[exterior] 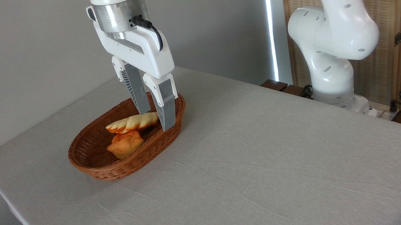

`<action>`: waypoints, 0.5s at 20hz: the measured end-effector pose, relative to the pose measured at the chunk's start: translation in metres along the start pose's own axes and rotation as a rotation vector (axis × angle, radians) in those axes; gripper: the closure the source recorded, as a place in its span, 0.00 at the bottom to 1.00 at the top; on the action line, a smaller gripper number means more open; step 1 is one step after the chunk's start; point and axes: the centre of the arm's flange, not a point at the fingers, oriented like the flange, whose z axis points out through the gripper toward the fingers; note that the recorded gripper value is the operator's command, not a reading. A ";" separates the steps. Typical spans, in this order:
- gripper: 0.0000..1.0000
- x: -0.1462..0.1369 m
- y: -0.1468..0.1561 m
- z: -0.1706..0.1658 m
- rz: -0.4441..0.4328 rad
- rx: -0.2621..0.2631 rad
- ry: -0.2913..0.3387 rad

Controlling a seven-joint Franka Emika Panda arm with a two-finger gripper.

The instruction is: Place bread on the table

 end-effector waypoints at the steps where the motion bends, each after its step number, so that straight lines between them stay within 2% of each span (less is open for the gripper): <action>1: 0.00 0.000 0.000 0.000 0.000 0.000 0.000; 10: 0.00 0.000 0.000 0.002 0.000 -0.003 -0.004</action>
